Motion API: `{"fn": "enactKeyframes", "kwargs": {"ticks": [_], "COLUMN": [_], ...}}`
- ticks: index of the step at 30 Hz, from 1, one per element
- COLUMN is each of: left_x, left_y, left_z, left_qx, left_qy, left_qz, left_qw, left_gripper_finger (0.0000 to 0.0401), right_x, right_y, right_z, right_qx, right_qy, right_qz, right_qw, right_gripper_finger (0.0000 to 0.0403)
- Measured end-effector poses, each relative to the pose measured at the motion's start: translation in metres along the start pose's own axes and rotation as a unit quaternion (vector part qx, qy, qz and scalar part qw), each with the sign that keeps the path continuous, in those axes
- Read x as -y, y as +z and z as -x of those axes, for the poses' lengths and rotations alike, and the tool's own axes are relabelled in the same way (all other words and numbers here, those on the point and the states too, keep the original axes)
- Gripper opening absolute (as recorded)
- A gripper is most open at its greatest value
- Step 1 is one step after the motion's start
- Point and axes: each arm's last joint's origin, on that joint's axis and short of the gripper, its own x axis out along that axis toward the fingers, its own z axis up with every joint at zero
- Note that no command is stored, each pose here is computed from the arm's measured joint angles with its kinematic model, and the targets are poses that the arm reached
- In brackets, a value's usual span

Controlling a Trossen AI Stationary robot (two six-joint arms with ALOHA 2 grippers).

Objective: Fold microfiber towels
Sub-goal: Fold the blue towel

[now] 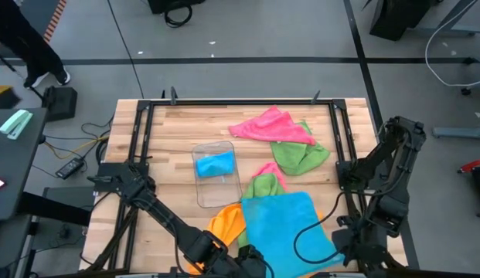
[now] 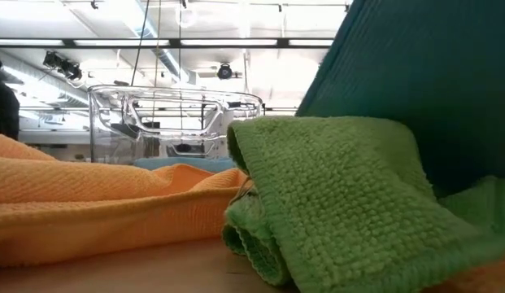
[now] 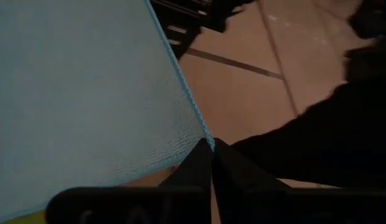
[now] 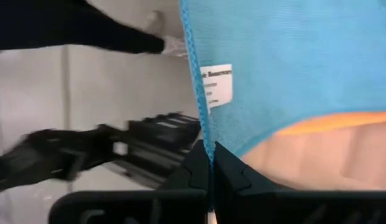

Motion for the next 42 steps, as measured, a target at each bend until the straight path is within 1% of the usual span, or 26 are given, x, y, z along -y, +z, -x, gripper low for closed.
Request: {"fn": "enactKeyframes", "kwargs": {"ticks": [2, 4, 9, 12, 15, 17, 21, 24, 28, 31, 34, 39, 42], "left_x": [-0.006, -0.016, -0.047, -0.063, -0.081, -0.091, -0.109, -0.12, -0.133, -0.139, -0.144, -0.148, -0.15], "left_y": [-0.001, -0.004, 0.003, 0.011, 0.018, 0.022, 0.03, 0.035, 0.036, 0.037, 0.039, 0.038, 0.036], "left_z": [-0.001, -0.003, -0.002, -0.002, 0.0, 0.002, 0.004, 0.006, 0.01, 0.013, 0.014, 0.016, 0.016], "left_qx": [-0.009, -0.033, -0.066, -0.074, -0.088, -0.095, -0.102, -0.109, -0.137, -0.155, -0.156, -0.173, -0.184], "left_qy": [0.029, 0.061, 0.136, 0.161, 0.188, 0.204, 0.225, 0.241, 0.262, 0.263, 0.266, 0.276, 0.283], "left_qz": [0.001, -0.003, 0.005, 0.015, 0.025, 0.031, 0.042, 0.047, 0.06, 0.07, 0.077, 0.092, 0.091], "left_qw": [1.0, 0.998, 0.988, 0.984, 0.978, 0.974, 0.968, 0.963, 0.953, 0.95, 0.948, 0.941, 0.937], "left_gripper_finger": [0.0015, 0.0013, 0.0007, 0.0014, 0.0015, 0.001, 0.0006, 0.0014, 0.0016, 0.0008, 0.0006, 0.0019, 0.0017], "right_x": [0.007, 0.017, 0.05, 0.069, 0.082, 0.087, 0.099, 0.109, 0.119, 0.126, 0.133, 0.142, 0.146], "right_y": [0.0, 0.004, 0.01, 0.013, 0.019, 0.024, 0.032, 0.036, 0.043, 0.047, 0.051, 0.055, 0.055], "right_z": [-0.005, -0.01, -0.017, -0.015, -0.013, -0.011, -0.005, 0.0, 0.005, 0.008, 0.011, 0.016, 0.019], "right_qx": [-0.004, -0.005, -0.034, -0.052, -0.052, -0.046, -0.043, -0.047, -0.045, -0.039, -0.033, -0.029, -0.033], "right_qy": [-0.018, -0.032, -0.112, -0.163, -0.195, -0.206, -0.226, -0.247, -0.263, -0.276, -0.286, -0.306, -0.317], "right_qz": [-0.001, -0.006, -0.023, -0.038, -0.045, -0.043, -0.049, -0.057, -0.056, -0.057, -0.062, -0.078, -0.086], "right_qw": [1.0, 0.999, 0.993, 0.985, 0.978, 0.976, 0.972, 0.966, 0.962, 0.959, 0.955, 0.948, 0.944], "right_gripper_finger": [0.0006, 0.0006, 0.0006, 0.0006, 0.0006, 0.0006, 0.0006, 0.0006, 0.0006, 0.0006, 0.0006, 0.0006, 0.0006]}}
